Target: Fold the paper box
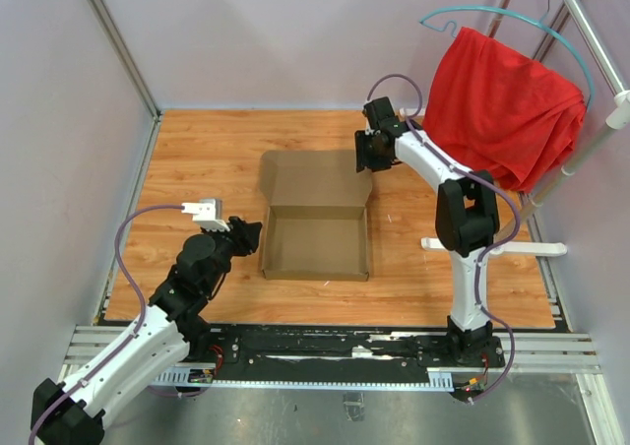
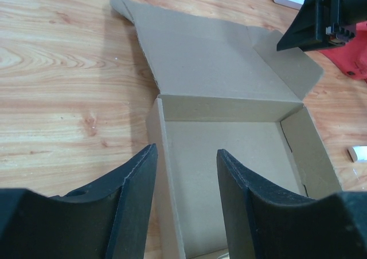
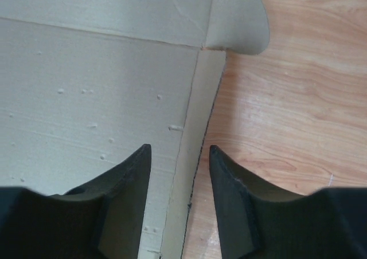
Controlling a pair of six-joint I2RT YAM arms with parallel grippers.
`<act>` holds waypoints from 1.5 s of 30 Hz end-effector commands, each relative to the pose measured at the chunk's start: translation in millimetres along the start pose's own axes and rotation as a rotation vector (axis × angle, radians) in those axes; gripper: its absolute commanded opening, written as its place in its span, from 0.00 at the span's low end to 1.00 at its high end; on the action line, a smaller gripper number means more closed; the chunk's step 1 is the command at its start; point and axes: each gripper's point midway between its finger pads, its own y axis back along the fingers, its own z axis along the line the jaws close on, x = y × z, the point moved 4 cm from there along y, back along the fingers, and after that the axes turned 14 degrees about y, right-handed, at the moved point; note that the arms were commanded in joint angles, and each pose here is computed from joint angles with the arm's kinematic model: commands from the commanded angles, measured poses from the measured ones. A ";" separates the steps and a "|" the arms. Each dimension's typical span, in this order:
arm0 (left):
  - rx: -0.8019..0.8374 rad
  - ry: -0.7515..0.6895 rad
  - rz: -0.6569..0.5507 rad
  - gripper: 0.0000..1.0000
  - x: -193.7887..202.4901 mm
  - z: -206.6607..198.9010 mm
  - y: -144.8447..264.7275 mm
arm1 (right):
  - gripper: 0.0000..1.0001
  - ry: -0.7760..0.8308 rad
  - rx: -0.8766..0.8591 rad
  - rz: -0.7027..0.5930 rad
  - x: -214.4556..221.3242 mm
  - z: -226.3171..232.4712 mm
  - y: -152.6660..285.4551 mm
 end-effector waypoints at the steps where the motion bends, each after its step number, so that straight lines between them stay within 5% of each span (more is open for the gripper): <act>1: 0.014 0.010 -0.026 0.52 -9.2 -7.6 -0.3 | 0.39 0.004 -0.038 0.013 -5.4 -1.6 -11.4; 6: -0.011 0.007 -0.032 0.52 -10.7 -5.0 -0.6 | 0.01 -0.003 -0.053 0.031 -8.0 -1.8 -22.2; 10: -0.040 0.006 -0.050 0.52 -15.9 -3.4 -1.3 | 0.01 0.003 -0.034 -0.010 -11.5 -3.7 -9.0; 18: -0.100 -0.003 -0.079 0.55 -28.1 -5.6 -10.4 | 0.01 -0.023 0.035 -0.305 -7.9 -6.4 42.9; 25: -0.134 -0.029 -0.096 0.70 -38.4 -14.8 -30.6 | 0.01 -0.047 0.033 -0.530 5.1 -3.1 75.6; 30: -0.119 -0.024 -0.135 0.72 -51.7 -29.9 -47.8 | 0.01 -0.053 0.036 -0.688 19.4 -2.2 99.2; 35: -0.107 -0.065 -0.128 0.71 -55.3 -40.9 -66.4 | 0.01 -0.052 0.021 -0.761 32.6 -0.8 111.0; 45: -0.145 -0.089 0.077 0.67 -27.5 -39.9 -102.9 | 0.01 -0.044 -0.007 -0.808 48.5 1.7 128.2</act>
